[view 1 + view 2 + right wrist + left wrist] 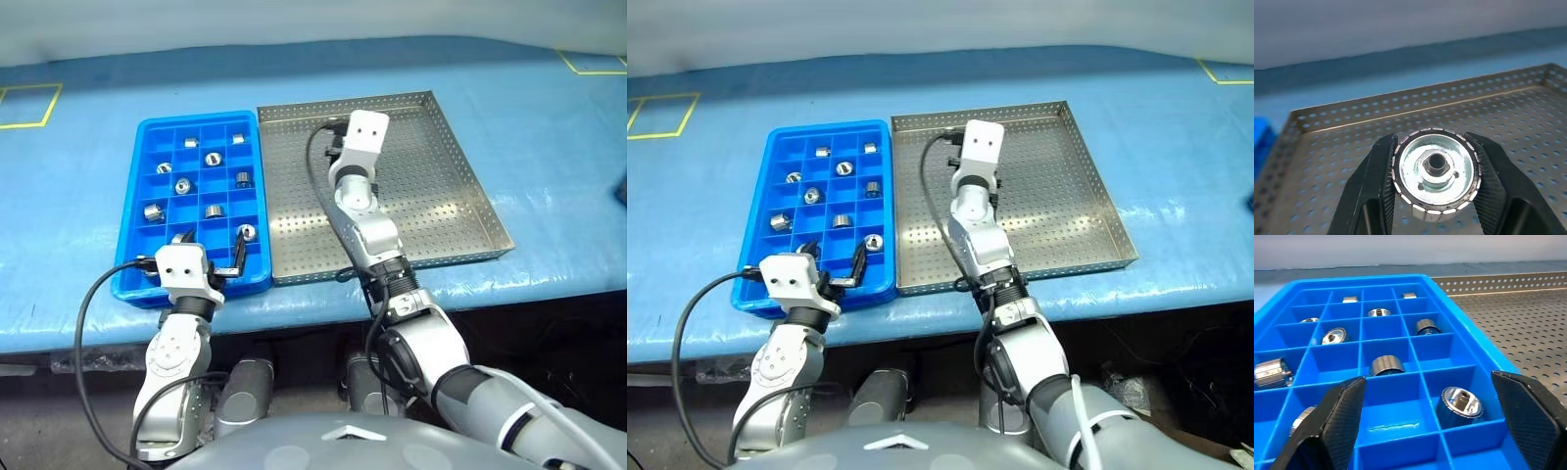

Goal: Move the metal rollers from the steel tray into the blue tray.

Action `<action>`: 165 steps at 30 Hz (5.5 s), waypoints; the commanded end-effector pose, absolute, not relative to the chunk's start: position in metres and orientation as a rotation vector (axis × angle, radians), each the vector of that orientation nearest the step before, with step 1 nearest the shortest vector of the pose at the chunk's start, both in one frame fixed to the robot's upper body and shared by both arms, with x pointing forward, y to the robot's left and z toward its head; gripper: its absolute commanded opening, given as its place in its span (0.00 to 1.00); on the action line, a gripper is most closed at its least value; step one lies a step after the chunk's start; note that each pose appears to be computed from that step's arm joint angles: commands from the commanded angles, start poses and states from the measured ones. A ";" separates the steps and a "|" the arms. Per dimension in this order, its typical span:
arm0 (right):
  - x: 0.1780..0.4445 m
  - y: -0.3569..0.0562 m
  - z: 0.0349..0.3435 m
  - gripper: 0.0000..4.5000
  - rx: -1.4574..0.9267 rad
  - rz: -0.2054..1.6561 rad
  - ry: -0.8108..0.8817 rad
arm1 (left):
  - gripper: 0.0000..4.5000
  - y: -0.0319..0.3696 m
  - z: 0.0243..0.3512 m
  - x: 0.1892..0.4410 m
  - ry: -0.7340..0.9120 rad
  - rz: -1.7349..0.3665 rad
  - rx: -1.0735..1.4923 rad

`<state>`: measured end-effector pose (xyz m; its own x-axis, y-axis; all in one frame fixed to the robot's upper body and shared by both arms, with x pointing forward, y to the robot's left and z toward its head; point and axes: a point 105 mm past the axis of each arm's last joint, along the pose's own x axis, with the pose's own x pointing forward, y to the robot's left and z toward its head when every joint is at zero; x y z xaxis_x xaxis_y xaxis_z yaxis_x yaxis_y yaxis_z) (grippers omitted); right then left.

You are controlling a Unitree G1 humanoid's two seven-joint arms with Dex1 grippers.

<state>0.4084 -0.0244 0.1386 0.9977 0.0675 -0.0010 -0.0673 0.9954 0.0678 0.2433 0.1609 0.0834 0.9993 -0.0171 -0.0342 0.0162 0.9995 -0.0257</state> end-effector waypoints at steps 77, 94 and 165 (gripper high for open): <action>0.282 0.013 0.117 1.00 0.042 0.930 0.192 | 1.00 0.142 0.087 0.217 -0.024 -0.325 -0.062; 0.417 -0.071 0.120 1.00 0.001 0.002 0.136 | 1.00 0.121 0.087 0.223 -0.024 -0.388 -0.059; 0.339 0.109 0.147 0.38 -0.075 0.957 0.116 | 1.00 0.150 0.097 0.205 -0.082 -0.250 -0.029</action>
